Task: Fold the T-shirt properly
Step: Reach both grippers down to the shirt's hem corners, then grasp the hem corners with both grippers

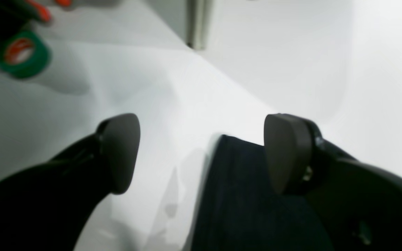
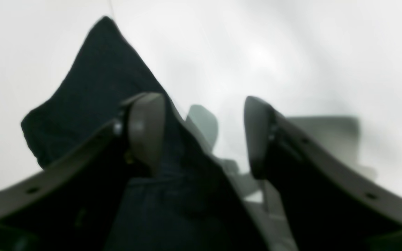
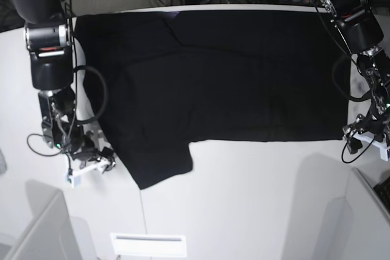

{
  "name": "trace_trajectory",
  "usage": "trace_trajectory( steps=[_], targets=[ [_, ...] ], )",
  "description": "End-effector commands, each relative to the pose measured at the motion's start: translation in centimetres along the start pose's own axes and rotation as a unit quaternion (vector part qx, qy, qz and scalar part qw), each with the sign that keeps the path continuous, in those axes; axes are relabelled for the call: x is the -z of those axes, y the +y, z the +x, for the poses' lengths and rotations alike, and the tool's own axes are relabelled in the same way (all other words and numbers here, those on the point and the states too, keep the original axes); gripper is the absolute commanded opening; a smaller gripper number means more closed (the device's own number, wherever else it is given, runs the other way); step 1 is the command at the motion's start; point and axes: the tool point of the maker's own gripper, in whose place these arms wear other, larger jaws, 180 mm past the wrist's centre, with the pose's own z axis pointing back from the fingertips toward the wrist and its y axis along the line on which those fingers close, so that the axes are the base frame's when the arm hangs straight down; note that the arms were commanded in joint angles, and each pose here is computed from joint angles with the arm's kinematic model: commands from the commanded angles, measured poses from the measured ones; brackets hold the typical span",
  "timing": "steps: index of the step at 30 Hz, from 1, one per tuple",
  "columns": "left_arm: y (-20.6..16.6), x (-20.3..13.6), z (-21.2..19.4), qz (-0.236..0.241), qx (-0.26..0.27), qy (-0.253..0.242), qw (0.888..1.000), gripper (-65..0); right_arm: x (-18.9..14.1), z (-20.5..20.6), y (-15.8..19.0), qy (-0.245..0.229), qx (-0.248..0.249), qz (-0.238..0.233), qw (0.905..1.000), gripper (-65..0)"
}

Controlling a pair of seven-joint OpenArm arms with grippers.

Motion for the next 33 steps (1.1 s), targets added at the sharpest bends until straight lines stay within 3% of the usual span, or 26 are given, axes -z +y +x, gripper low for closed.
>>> trace_trajectory(
  steps=[1, 8, 13, 29, 31, 33],
  targets=[
    [0.4, -0.3, 2.3, 0.003, 0.014, -0.026, 1.000, -11.2, -0.4, 3.0, 1.1, -0.027, -0.013, 0.015, 0.9994, -26.9],
    [-0.9, 0.2, 1.8, -0.010, 0.044, -0.011, 0.999, -11.0, 0.7, 3.3, 1.9, -0.026, -0.054, 0.023, 0.9979, -25.4],
    [-1.7, 0.4, 1.4, -0.017, 0.054, -0.005, 0.998, -0.3, 1.9, 1.3, 3.1, -0.008, -0.062, 0.033, 0.9975, -25.4],
    [-2.6, 0.5, -0.3, -0.049, 0.076, 0.014, 0.996, 0.0, 3.0, -2.1, 6.0, 0.030, -0.120, 0.047, 0.9912, -26.3],
    [-2.2, 0.9, -1.2, -0.046, 0.068, 0.027, 0.996, 0.0, 3.1, -2.3, 6.0, 0.032, -0.122, 0.047, 0.9909, -30.2],
    [-1.9, 1.2, -2.2, -0.044, 0.061, 0.040, 0.996, 0.0, 3.1, -2.3, 6.0, 0.032, -0.122, 0.046, 0.9909, -39.2]
  ],
)
